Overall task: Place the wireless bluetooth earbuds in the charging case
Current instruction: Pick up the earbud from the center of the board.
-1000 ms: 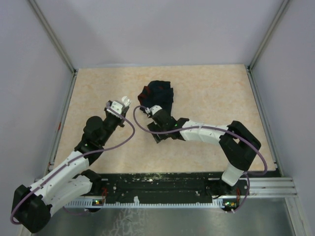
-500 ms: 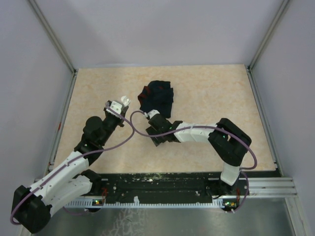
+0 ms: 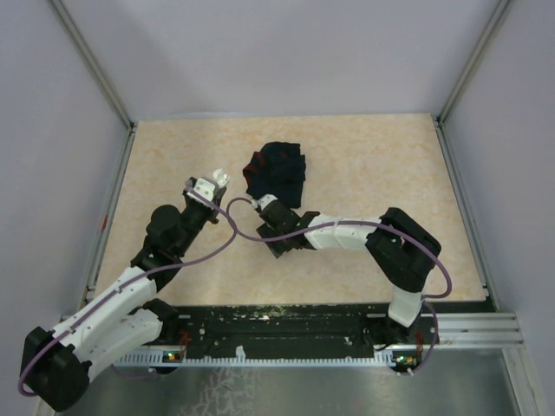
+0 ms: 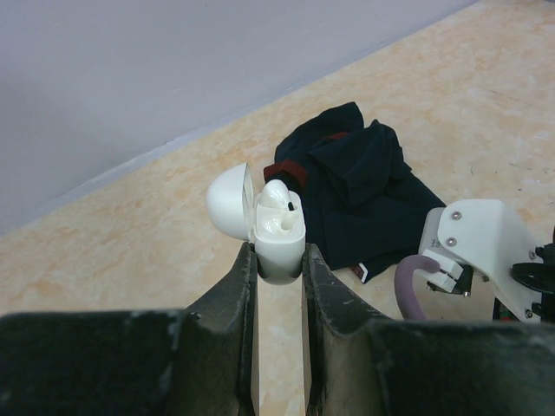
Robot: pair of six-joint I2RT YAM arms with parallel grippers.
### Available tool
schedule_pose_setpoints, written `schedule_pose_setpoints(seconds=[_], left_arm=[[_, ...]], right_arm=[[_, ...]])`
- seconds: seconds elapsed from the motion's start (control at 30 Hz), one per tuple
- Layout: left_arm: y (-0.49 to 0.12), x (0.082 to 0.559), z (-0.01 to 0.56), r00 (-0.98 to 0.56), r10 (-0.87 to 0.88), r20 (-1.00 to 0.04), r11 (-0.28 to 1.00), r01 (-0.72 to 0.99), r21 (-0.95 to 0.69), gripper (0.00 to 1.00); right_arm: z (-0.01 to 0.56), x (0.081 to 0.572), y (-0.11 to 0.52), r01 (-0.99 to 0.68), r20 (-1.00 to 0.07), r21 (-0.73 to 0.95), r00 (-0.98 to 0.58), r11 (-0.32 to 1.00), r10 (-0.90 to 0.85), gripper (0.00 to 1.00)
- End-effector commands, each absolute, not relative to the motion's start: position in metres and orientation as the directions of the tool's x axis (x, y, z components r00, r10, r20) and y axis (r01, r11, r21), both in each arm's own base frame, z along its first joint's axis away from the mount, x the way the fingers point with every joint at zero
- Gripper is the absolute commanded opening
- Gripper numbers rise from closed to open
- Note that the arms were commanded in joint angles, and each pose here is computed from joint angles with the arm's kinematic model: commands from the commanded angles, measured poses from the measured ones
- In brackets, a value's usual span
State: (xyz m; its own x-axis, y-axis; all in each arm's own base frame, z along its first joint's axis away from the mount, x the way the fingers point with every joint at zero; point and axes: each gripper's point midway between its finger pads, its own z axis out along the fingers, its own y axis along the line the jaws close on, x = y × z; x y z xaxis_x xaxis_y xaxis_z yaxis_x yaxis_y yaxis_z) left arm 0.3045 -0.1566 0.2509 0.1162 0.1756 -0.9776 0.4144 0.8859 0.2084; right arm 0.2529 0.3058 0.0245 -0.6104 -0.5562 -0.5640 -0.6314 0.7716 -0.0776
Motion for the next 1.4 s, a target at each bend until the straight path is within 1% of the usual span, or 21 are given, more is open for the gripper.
schedule_pose_setpoints(seconds=[0.0, 0.07, 0.3, 0.4, 0.6, 0.83, 1.0, 1.1, 1.23, 1.37], left_arm=[[-0.156, 0.305, 0.271, 0.161, 0.141, -0.977, 0.893, 0.405, 0.196, 0.0], [-0.156, 0.305, 0.27, 0.161, 0.141, -0.977, 0.893, 0.405, 0.196, 0.0], [-0.157, 0.305, 0.271, 0.163, 0.141, -0.977, 0.892, 0.407, 0.197, 0.0], [-0.156, 0.305, 0.271, 0.162, 0.14, -0.977, 0.893, 0.405, 0.195, 0.0], [-0.157, 0.304, 0.271, 0.164, 0.141, -0.976, 0.891, 0.408, 0.197, 0.0], [-0.157, 0.304, 0.272, 0.166, 0.139, -0.976, 0.89, 0.411, 0.197, 0.0], [-0.157, 0.303, 0.272, 0.166, 0.138, -0.976, 0.89, 0.412, 0.196, 0.0], [-0.158, 0.303, 0.272, 0.165, 0.138, -0.976, 0.889, 0.414, 0.196, 0.0], [-0.158, 0.303, 0.271, 0.163, 0.14, -0.977, 0.888, 0.416, 0.196, 0.0], [-0.158, 0.304, 0.271, 0.162, 0.136, -0.977, 0.888, 0.417, 0.193, 0.0]], right_arm=[[0.037, 0.259, 0.328, -0.675, -0.582, -0.068, -0.571, 0.735, -0.579, 0.6], [0.036, 0.259, 0.329, -0.682, -0.573, -0.067, -0.572, 0.729, -0.587, 0.58], [0.032, 0.256, 0.329, -0.69, -0.54, -0.062, -0.584, 0.721, -0.606, 0.43], [0.03, 0.254, 0.329, -0.693, -0.527, -0.057, -0.59, 0.719, -0.611, 0.39], [0.031, 0.253, 0.33, -0.693, -0.518, -0.053, -0.596, 0.719, -0.613, 0.35], [0.028, 0.252, 0.332, -0.693, -0.507, -0.045, -0.604, 0.719, -0.615, 0.34], [0.026, 0.254, 0.331, -0.688, -0.496, -0.054, -0.61, 0.723, -0.618, 0.3], [0.025, 0.253, 0.33, -0.687, -0.49, -0.055, -0.614, 0.724, -0.619, 0.25], [0.027, 0.253, 0.327, -0.684, -0.487, -0.065, -0.613, 0.726, -0.622, 0.22], [0.038, 0.255, 0.328, -0.682, -0.519, -0.061, -0.602, 0.729, -0.607, 0.2]])
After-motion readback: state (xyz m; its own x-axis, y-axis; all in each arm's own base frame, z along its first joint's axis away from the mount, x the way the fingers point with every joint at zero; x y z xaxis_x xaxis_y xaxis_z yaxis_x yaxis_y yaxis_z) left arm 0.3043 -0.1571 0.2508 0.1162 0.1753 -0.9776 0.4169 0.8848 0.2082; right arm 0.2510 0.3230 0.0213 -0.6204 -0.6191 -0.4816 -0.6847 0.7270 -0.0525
